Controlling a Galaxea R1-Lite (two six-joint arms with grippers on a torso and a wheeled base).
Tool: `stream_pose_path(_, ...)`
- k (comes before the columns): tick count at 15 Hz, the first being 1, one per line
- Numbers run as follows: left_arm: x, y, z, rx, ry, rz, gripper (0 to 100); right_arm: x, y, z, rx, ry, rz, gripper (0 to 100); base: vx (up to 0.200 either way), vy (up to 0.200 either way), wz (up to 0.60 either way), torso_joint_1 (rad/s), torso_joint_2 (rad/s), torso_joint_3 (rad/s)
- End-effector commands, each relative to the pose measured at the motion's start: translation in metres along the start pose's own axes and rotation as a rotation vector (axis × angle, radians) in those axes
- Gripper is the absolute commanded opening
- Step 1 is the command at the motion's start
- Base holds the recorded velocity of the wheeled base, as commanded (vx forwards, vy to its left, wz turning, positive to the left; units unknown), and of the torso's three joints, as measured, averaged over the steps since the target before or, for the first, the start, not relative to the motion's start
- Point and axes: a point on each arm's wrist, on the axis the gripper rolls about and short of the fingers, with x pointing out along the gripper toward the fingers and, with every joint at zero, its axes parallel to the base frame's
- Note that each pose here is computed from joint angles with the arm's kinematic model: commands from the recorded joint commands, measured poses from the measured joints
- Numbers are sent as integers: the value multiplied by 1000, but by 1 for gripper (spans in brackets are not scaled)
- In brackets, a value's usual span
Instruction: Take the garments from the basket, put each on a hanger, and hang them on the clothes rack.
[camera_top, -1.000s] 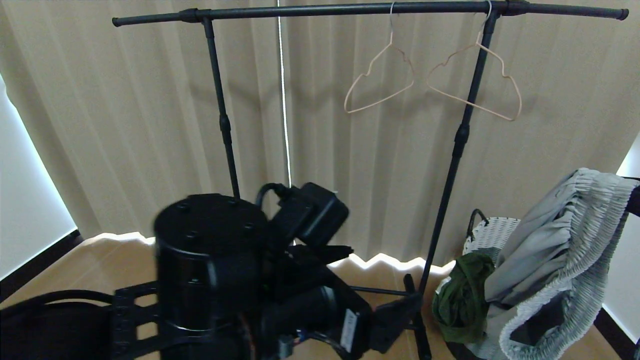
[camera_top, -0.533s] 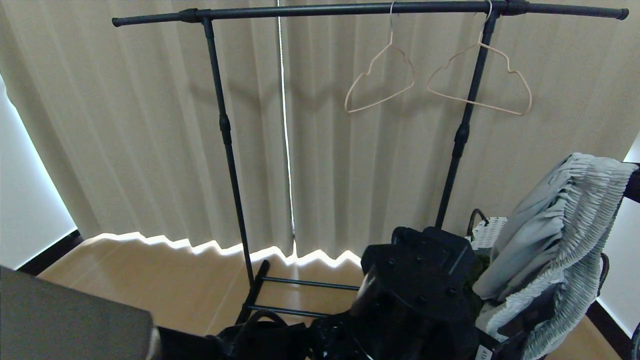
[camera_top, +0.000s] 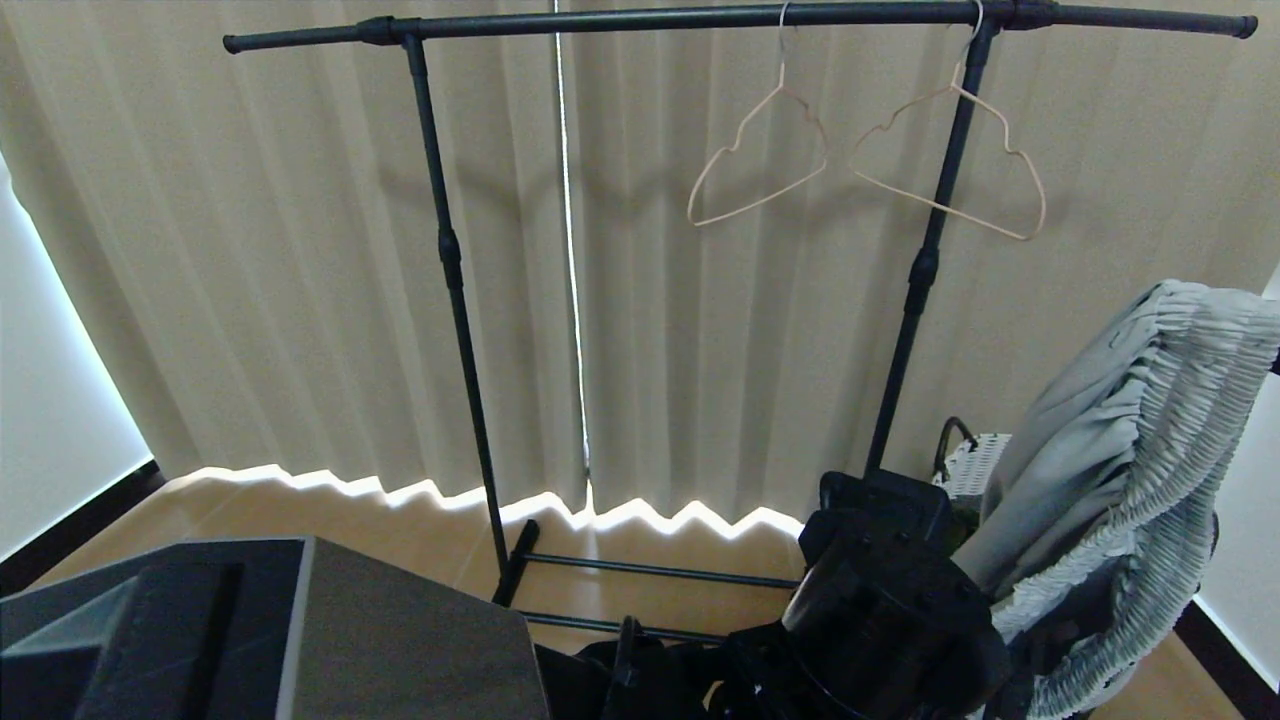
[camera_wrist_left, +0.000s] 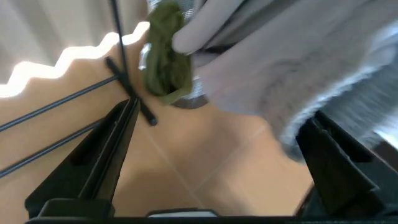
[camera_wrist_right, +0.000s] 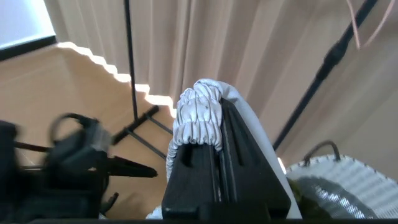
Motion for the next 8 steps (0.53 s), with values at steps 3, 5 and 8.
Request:
stream_pose_path(3,0,3,-1,6,20,48,100,-6,0,10,5,-54,14,0,0,0,0,0,0,0)
stream_pose_path(5,0,3,-1,8,19,48,0,-10,1,9,4,-61,14,0,0,0,0,0,0,0)
stream_pose_path(8,-8,2,3,17,7,49,0,-11,1,11,2,-68,12,0,0,0,0,0,0,0)
